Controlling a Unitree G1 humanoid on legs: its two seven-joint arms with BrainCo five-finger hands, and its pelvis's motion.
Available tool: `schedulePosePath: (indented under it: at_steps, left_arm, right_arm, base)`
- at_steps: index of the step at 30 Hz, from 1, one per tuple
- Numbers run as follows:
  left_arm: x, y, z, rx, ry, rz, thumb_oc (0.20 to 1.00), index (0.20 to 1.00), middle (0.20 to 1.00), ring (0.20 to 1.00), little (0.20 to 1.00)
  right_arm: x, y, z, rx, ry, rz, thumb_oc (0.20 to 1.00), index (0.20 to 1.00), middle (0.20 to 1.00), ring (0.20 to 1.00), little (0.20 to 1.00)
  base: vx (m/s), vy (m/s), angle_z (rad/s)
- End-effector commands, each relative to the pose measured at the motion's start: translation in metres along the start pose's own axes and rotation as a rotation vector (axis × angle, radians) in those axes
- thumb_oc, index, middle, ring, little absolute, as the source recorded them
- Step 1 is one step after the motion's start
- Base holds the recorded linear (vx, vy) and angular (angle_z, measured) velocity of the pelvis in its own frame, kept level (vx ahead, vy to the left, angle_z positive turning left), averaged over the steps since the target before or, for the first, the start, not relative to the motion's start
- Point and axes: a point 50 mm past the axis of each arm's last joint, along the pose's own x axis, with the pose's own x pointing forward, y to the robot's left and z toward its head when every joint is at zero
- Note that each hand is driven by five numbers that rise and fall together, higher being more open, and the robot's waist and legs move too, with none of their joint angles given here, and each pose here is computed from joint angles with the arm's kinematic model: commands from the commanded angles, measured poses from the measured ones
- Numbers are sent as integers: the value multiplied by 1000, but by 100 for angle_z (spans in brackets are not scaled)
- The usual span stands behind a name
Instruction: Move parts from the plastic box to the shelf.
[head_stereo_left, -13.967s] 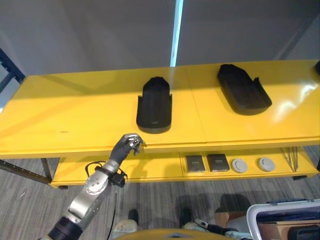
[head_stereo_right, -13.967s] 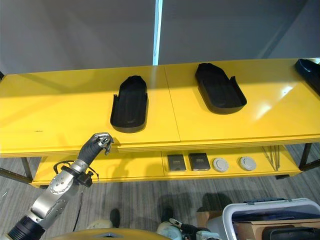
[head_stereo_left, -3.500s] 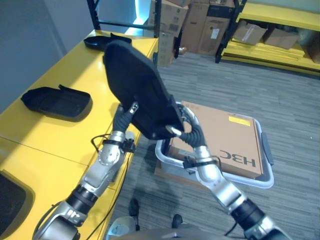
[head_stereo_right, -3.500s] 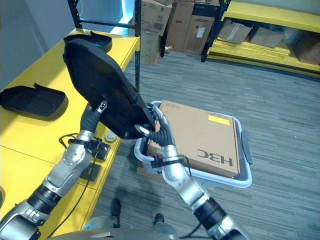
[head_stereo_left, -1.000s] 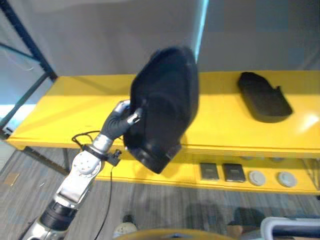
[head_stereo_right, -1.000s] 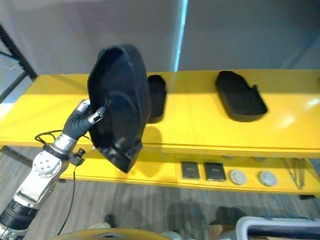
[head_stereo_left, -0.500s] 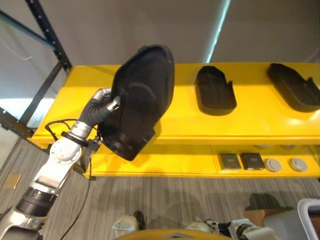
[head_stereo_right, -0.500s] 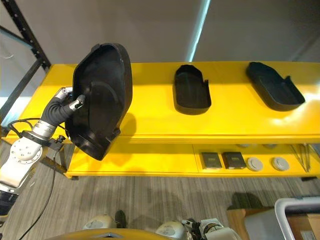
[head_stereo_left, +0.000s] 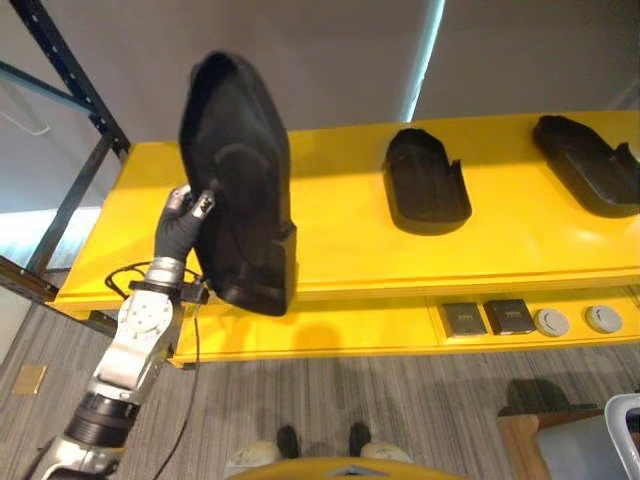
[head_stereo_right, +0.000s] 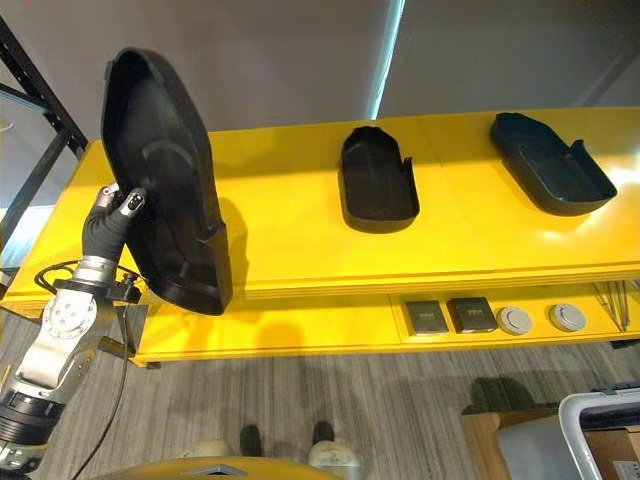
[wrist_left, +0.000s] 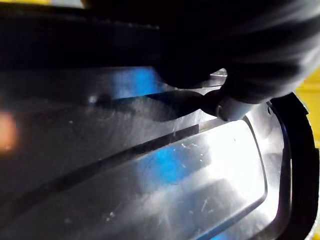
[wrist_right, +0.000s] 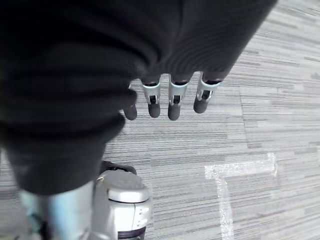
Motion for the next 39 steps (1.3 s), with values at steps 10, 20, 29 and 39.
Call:
schedulePosePath:
  at_steps: [10, 20, 29, 39]
  left_arm:
    - [32, 36, 25, 192, -71, 118, 200, 200, 200, 200, 200]
    - [45, 55, 23, 152, -45, 244, 200, 200, 200, 200, 200]
    - [81, 89, 6, 44, 163, 356, 200, 200, 200, 200, 200]
    - [104, 150, 27, 174, 333, 500, 200, 200, 200, 200, 200]
  right_arm:
    - [-3, -29, -1, -29, -4, -66, 1000, 1000, 1000, 1000, 1000]
    - [-4, -15, 14, -122, -66, -61, 1000, 1000, 1000, 1000, 1000]
    - [-15, -28, 51, -132, -129, -47, 1000, 1000, 1000, 1000, 1000]
    - [-27, -41, 78, -101, -205, -43, 1000, 1000, 1000, 1000, 1000]
  base:
    - [128, 216, -22]
    - [-24, 61, 2]
    - [-90, 9, -12]
    - [-22, -32, -14]
